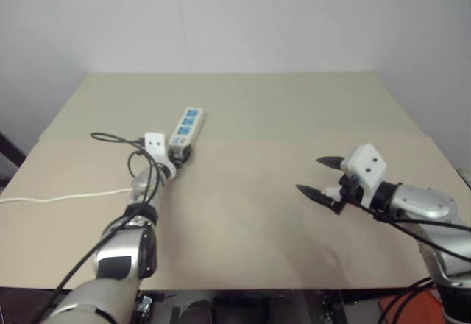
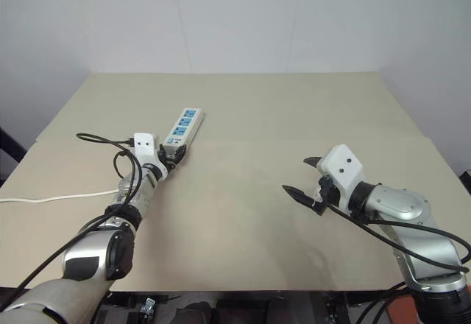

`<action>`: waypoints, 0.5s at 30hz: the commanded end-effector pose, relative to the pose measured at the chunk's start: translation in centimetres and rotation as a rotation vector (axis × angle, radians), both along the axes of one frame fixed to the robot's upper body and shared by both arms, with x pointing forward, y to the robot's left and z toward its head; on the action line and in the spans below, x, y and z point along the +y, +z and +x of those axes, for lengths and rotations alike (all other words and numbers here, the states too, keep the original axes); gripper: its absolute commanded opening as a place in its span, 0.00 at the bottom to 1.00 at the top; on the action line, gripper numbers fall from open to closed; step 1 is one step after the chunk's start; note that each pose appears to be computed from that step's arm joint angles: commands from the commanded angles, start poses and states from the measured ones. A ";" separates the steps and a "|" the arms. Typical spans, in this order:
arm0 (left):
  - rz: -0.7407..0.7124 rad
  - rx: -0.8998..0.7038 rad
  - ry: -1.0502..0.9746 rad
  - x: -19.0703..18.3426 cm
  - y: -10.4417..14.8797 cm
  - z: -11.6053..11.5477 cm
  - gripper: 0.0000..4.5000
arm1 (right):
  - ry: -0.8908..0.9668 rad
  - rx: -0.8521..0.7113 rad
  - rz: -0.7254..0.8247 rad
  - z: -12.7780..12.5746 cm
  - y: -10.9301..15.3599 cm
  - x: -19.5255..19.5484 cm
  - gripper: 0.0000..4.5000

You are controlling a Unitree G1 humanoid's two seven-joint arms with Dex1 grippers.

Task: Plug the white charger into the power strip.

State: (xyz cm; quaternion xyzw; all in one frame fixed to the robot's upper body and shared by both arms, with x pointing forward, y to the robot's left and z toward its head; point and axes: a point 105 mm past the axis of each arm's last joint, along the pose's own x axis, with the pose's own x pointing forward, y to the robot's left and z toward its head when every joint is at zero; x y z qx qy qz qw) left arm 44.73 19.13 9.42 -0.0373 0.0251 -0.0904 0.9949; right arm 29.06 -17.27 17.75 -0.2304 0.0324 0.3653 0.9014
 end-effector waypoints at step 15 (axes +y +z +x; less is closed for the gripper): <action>0.216 -0.181 -0.642 -4.3 3.2 -4.4 0.72 | -0.033 -0.048 -0.028 -0.4 0.6 -0.7 1.00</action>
